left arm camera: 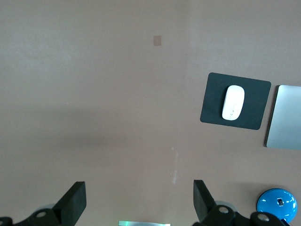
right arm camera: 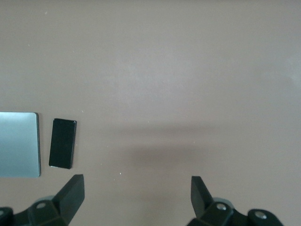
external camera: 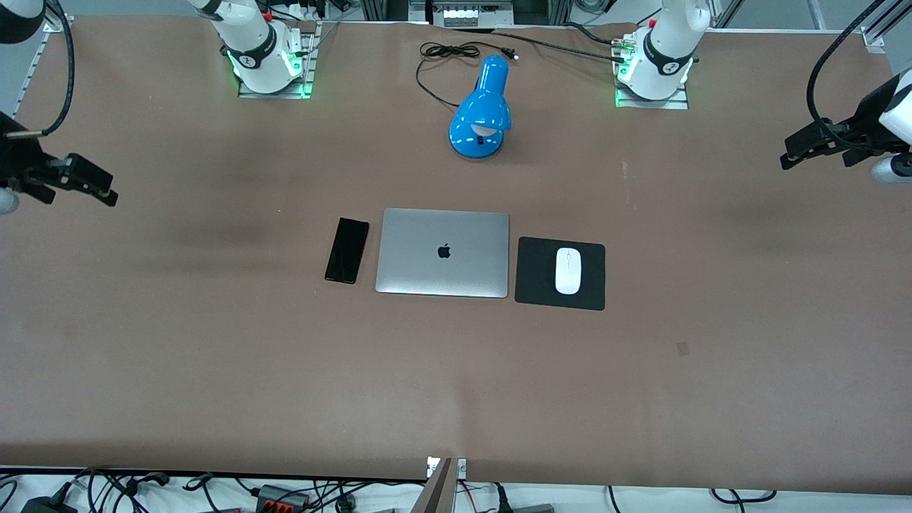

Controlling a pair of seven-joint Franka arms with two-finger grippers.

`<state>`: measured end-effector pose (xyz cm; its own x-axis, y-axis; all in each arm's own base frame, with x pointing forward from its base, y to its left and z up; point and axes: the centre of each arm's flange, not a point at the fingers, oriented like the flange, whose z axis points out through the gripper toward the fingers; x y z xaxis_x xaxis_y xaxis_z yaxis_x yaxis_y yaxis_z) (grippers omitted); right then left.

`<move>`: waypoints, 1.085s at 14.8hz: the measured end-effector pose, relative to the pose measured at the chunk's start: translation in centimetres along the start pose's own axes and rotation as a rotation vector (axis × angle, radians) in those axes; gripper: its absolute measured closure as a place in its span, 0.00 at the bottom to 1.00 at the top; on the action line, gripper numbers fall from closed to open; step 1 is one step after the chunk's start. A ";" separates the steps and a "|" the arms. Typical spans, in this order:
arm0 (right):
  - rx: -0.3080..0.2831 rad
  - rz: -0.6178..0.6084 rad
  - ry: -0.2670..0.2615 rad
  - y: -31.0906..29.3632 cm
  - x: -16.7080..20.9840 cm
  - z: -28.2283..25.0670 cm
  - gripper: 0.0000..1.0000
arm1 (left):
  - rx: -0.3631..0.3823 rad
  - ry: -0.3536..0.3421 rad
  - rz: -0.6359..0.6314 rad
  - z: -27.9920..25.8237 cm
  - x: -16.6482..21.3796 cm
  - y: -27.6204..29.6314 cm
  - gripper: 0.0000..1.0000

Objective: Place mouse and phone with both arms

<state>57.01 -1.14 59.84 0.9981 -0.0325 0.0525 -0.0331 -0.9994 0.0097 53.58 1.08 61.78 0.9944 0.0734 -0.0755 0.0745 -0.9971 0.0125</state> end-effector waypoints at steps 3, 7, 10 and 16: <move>0.000 0.005 -0.009 0.3 -0.6 0.4 0.00 | 0.000 -0.002 0.000 0.0 0.0 0.0 0.00; -0.001 0.008 -0.016 0.5 -0.8 0.3 0.00 | 0.000 -0.003 0.000 0.0 0.0 0.0 0.00; -0.001 0.008 -0.020 0.5 -0.9 0.3 0.00 | 0.000 -0.003 -0.001 0.0 0.0 0.0 0.00; 0.000 0.007 -0.013 0.5 -1.1 -0.1 0.00 | 0.000 -0.004 -0.006 0.0 0.0 -0.3 0.00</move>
<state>55.87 -1.57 59.91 0.9984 -0.0399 0.0400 -0.0403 -0.9991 0.0098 53.55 1.39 61.75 0.9937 0.0789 -0.0794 0.0802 -0.9967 0.0124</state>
